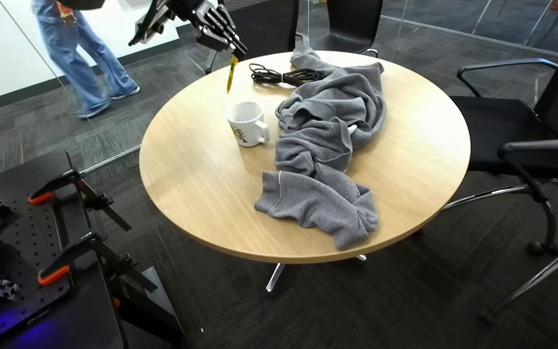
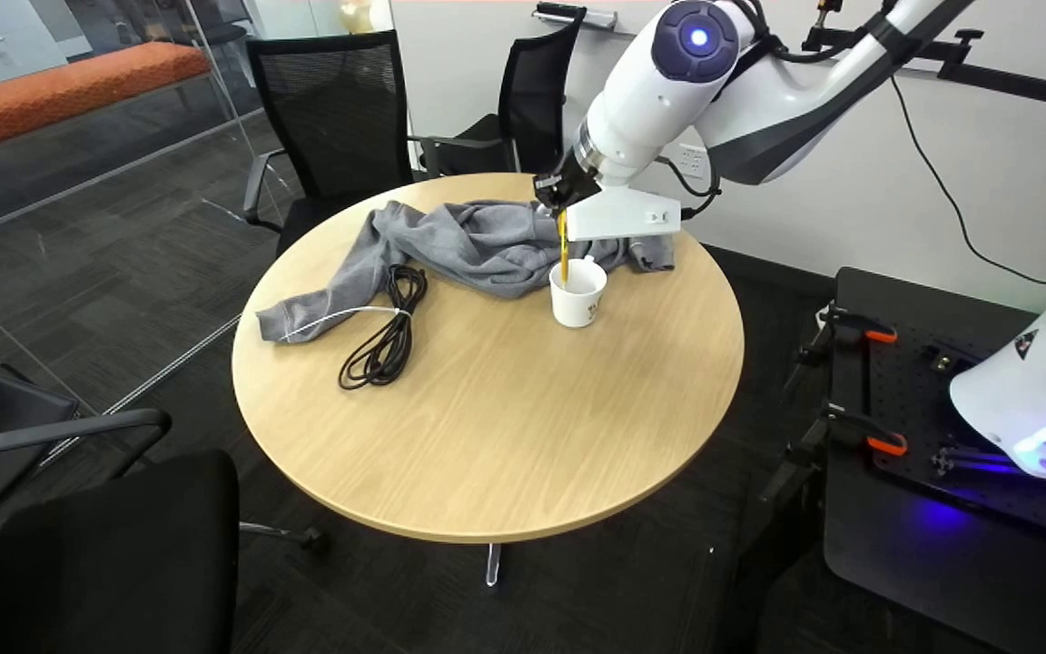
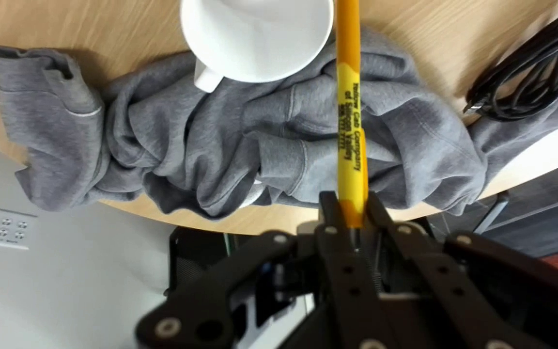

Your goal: Move the pen out of the cup and put it on the table

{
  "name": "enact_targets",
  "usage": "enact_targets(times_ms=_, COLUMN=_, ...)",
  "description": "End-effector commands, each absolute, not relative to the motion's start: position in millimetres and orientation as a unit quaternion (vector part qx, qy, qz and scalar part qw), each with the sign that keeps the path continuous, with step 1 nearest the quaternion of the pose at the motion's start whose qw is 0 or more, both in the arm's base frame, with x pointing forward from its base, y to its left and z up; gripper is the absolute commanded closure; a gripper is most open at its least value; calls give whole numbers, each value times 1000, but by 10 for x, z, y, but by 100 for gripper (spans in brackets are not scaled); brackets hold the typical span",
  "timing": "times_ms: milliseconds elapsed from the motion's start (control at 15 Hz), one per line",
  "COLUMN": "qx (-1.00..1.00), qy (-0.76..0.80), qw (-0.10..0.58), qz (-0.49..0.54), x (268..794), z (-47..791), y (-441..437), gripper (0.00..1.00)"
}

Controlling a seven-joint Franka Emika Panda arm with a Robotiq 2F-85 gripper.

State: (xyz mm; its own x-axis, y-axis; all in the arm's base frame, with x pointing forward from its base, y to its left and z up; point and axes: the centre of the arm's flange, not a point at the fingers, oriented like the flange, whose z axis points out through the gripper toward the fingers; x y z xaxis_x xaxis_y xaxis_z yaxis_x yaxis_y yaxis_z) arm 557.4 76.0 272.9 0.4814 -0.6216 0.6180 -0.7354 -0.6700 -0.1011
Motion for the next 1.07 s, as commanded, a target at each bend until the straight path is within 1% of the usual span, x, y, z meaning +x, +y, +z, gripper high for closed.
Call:
enact_targets(times_ms=0, qx=888, qy=-342, qw=63, qz=302, x=5369, z=2893, y=886, gripper=96)
enact_targets(times_ms=533, qx=954, qy=-205, qw=73, qz=205, x=5446, z=2652, y=1362, gripper=96)
enact_targets(times_ms=1000, qx=983, qy=-128, qw=92, qz=92, x=5707, z=2248, y=1529, gripper=96)
